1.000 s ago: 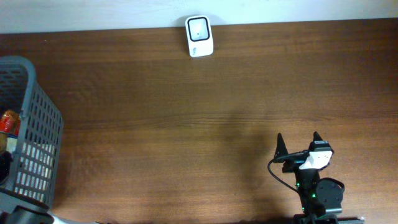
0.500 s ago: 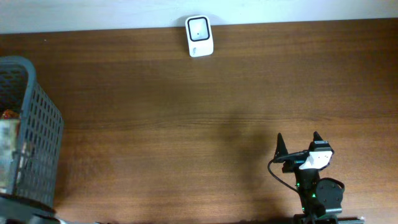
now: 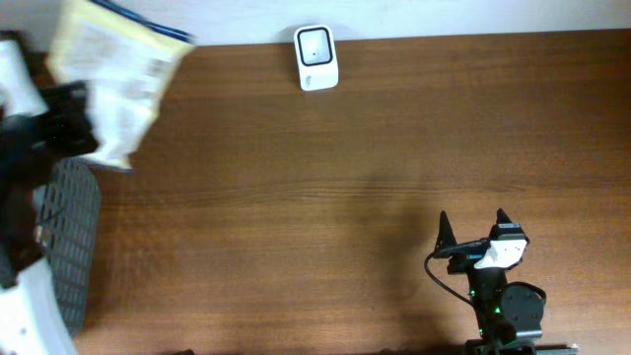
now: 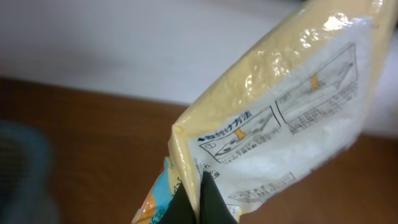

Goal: Scan the item barcode
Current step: 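Carry the yellow bag to the table centre and release it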

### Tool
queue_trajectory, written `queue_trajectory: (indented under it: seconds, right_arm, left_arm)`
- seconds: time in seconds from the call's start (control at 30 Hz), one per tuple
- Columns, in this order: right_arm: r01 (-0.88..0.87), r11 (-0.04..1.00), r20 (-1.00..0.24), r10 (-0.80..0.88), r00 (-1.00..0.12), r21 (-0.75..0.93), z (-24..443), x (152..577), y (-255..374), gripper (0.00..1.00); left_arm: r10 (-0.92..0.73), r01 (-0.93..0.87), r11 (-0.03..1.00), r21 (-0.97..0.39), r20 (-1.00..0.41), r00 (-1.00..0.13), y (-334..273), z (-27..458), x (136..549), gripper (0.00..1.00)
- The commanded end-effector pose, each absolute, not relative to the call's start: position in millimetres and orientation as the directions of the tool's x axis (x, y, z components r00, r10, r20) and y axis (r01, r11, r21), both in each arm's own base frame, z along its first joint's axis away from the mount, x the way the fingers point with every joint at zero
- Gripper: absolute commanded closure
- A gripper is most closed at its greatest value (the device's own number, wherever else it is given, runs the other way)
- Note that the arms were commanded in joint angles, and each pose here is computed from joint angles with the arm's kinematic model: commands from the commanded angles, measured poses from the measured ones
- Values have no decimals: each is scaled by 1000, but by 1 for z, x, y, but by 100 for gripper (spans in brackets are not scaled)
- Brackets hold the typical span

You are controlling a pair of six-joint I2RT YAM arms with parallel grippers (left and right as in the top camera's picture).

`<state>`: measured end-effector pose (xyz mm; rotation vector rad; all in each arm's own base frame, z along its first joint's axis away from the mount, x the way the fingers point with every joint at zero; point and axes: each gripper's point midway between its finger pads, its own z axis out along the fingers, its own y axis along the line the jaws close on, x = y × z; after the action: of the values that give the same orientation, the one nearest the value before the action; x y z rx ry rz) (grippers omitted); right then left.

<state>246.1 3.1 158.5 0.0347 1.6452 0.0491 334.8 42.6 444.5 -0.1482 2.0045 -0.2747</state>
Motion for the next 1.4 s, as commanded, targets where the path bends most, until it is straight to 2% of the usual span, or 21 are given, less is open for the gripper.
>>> queue_trajectory:
  seconds: [0.0, 0.1, 0.17, 0.2, 0.33, 0.47, 0.53, 0.6, 0.67, 0.8, 0.97, 1.0, 1.03, 1.07, 1.17, 1.23, 1.3, 1.33, 1.37]
  right_arm:
    - [-5, 998, -995, 59, -81, 59, 155, 246, 3, 1]
    - [-5, 998, -995, 59, -81, 59, 155, 246, 3, 1]
    - [-5, 998, -995, 59, -81, 59, 155, 246, 3, 1]
    - [-5, 998, -995, 59, -81, 59, 155, 246, 3, 1]
    - [-5, 998, -995, 59, -81, 59, 155, 246, 3, 1]
    - [-5, 998, -995, 59, -81, 59, 155, 246, 3, 1]
    - [-5, 998, -995, 59, -81, 59, 155, 246, 3, 1]
    - [-5, 998, -995, 58, -81, 59, 155, 246, 3, 1]
    - [-5, 998, -995, 58, -81, 59, 155, 246, 3, 1]
    - [-5, 998, -995, 59, -81, 59, 155, 246, 3, 1]
    - [-5, 998, -995, 59, -81, 59, 155, 246, 3, 1]
    - [-5, 998, -995, 59, -81, 59, 155, 246, 3, 1]
    - [-5, 998, -995, 59, -81, 59, 155, 246, 3, 1]
    - [-5, 998, -995, 59, -81, 59, 155, 246, 3, 1]
    - [-5, 998, -995, 59, -81, 59, 155, 246, 3, 1]
    - [-5, 998, -995, 59, -81, 59, 155, 246, 3, 1]
    - [-5, 998, -995, 58, -81, 59, 155, 246, 3, 1]
    - [-5, 998, -995, 59, -81, 59, 155, 246, 3, 1]
    - [-5, 998, -995, 59, -81, 59, 155, 246, 3, 1]
  left_arm:
    - [-29, 235, 944, -232, -766, -642, -29, 374, 367, 100]
    - [168, 396, 878, -268, -604, -779, -100, 298, 384, 100]
    - [288, 462, 837, -294, -481, -828, -132, 248, 384, 100]
    - [365, 504, 807, -307, -411, -835, -150, 217, 384, 100]
    - [517, 579, 738, -347, -259, -816, -189, 148, 374, 100]
    - [587, 585, 712, -389, -129, -800, -209, 86, 367, 100]
    - [586, 588, 705, -395, -142, -798, -215, 68, 377, 100]
    - [584, 631, 634, -447, -258, -770, -246, 75, 386, 100]
    - [566, 647, 624, -437, -317, -761, -275, 79, 392, 100]
    - [590, 665, 597, -449, -317, -743, -316, 68, 376, 100]
    - [558, 588, 644, -488, -226, -799, -334, 27, 367, 100]
    - [557, 590, 644, -488, -230, -798, -334, 28, 368, 69]
    - [553, 592, 640, -489, -242, -797, -335, 32, 372, 20]
    - [542, 593, 643, -485, -258, -800, -334, 44, 380, 1]
    - [449, 584, 680, -445, -376, -810, -307, 131, 437, 1]
    - [356, 553, 755, -353, -488, -797, -257, 217, 472, 1]
    - [297, 506, 836, -211, -601, -742, -187, 299, 476, 1]
    - [251, 420, 902, -103, -665, -703, -135, 343, 464, 1]
    - [214, 333, 942, -42, -687, -694, -98, 363, 457, 1]
